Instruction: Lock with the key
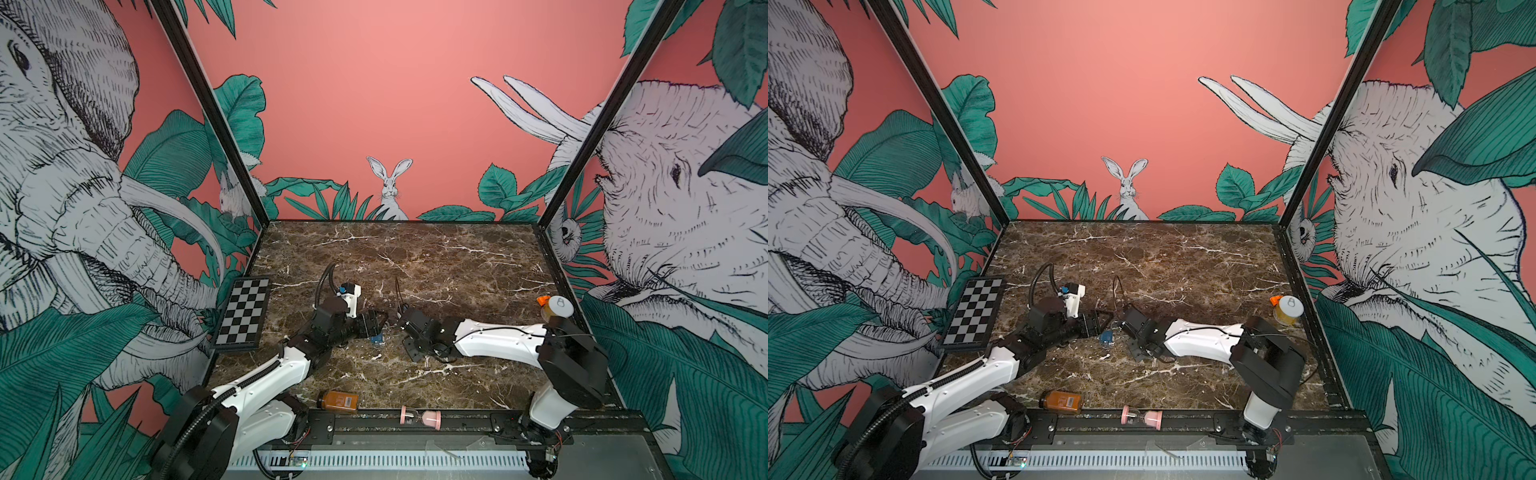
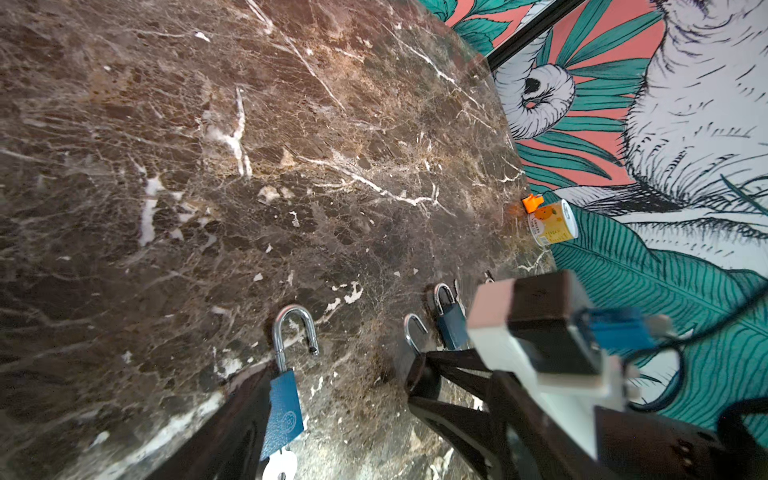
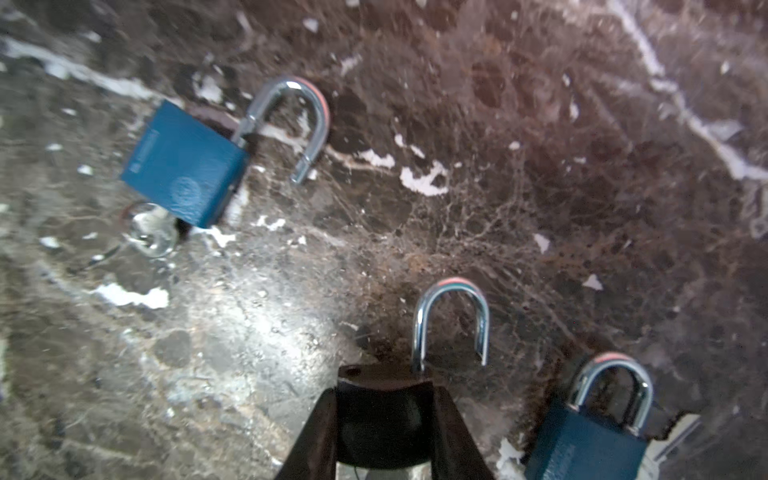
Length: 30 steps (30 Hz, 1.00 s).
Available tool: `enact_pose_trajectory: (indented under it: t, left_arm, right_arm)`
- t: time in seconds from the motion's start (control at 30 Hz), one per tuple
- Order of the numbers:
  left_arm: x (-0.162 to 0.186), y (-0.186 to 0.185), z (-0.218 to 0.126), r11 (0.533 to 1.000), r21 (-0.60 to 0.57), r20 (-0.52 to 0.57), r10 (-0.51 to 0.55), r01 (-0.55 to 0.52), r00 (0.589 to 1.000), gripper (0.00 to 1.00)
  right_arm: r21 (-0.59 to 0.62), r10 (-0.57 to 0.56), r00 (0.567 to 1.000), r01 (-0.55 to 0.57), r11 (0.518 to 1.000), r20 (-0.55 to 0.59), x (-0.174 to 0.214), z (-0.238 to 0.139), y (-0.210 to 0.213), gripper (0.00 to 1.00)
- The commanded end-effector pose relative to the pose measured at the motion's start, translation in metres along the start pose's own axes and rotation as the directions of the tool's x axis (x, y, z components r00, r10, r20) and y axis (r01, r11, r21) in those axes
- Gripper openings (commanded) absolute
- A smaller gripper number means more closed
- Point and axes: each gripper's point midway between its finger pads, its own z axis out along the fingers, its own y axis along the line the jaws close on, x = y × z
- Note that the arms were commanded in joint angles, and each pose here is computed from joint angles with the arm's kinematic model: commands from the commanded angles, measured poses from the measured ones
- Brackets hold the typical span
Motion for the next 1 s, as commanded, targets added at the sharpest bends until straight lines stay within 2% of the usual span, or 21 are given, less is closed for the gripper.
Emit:
enact_pose_trajectory:
  t: [0.0,0.13,0.23,0.6,0.73,0.97]
  left_arm:
    - [-0.006,-0.003,0.002,1.0,-0.011,-0.01,0.019,-0.019,1.0,0.82]
    - [-0.008,-0.014,0.013,0.998,0.056,-0.028,0.006,-0.004,1.0,0.81]
    - [-0.012,-0.03,0.021,0.988,0.153,-0.026,-0.012,0.016,1.0,0.77]
    - [-0.011,-0.065,0.033,0.944,0.328,-0.073,-0.01,0.033,0.997,0.74]
    - [-0.003,-0.07,0.042,0.939,0.342,-0.118,0.003,0.038,0.993,0.68]
    - [0.009,-0.08,0.05,0.917,0.391,-0.185,0.003,0.071,0.983,0.5]
  right_arm:
    - [-0.071,-0.077,0.988,0.087,0.994,0.132,-0.026,-0.022,0.01,0.29]
    - [-0.12,-0.12,0.971,0.147,0.982,0.205,-0.033,-0.039,0.018,0.29]
    - [-0.125,-0.138,0.961,0.172,0.977,0.241,-0.04,-0.05,0.02,0.29]
    - [-0.117,-0.156,0.952,0.192,0.975,0.263,-0.049,-0.059,0.021,0.29]
    - [-0.112,-0.159,0.947,0.197,0.974,0.279,-0.054,-0.062,0.021,0.29]
    - [-0.103,-0.16,0.943,0.197,0.975,0.292,-0.058,-0.067,0.02,0.29]
